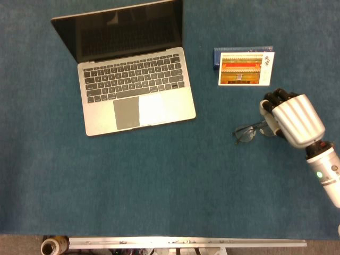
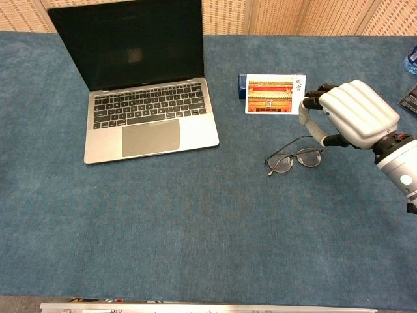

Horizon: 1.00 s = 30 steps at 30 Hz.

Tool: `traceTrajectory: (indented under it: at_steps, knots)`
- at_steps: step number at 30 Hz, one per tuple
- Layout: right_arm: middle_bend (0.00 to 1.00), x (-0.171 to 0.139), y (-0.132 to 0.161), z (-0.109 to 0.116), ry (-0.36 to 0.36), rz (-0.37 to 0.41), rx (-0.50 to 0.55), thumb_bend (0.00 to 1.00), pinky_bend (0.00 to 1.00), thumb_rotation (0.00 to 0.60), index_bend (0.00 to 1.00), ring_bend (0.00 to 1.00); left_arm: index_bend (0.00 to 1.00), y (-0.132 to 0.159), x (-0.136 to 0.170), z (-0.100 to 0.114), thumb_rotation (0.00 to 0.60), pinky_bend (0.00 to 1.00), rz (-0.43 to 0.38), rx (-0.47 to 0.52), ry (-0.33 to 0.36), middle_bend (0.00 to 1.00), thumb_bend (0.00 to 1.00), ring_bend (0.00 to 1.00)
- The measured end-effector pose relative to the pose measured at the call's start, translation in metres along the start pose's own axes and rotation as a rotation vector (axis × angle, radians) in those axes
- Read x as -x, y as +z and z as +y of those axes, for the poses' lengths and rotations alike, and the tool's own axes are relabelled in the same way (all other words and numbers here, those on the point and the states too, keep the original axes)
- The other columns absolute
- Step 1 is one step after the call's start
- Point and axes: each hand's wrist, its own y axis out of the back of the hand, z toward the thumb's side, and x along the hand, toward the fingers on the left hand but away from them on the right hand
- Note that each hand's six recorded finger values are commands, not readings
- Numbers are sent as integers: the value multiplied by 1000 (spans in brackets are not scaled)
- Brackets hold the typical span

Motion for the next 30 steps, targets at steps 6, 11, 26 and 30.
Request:
traceTrajectory:
  at_steps: [6, 11, 26, 30]
  knots:
    - [488, -3, -12, -12, 33, -30, -13, 451, 684, 600, 541, 379, 539, 0, 1, 0, 600, 530, 0, 0, 1, 511, 354, 388]
    - [488, -5, -18, -21, 58, -46, -22, 451, 684, 600, 541, 379, 539, 0, 0, 1, 600, 530, 0, 0, 3, 511, 355, 388]
    - [488, -9, -27, -49, 120, -66, -72, 451, 684, 600, 541, 379, 538, 0, 2, 3, 600, 530, 1, 6, 9, 511, 354, 388]
    - [488, -10, -28, -56, 137, -63, -97, 451, 684, 600, 541, 379, 538, -1, 2, 3, 600, 530, 2, 7, 10, 511, 354, 388]
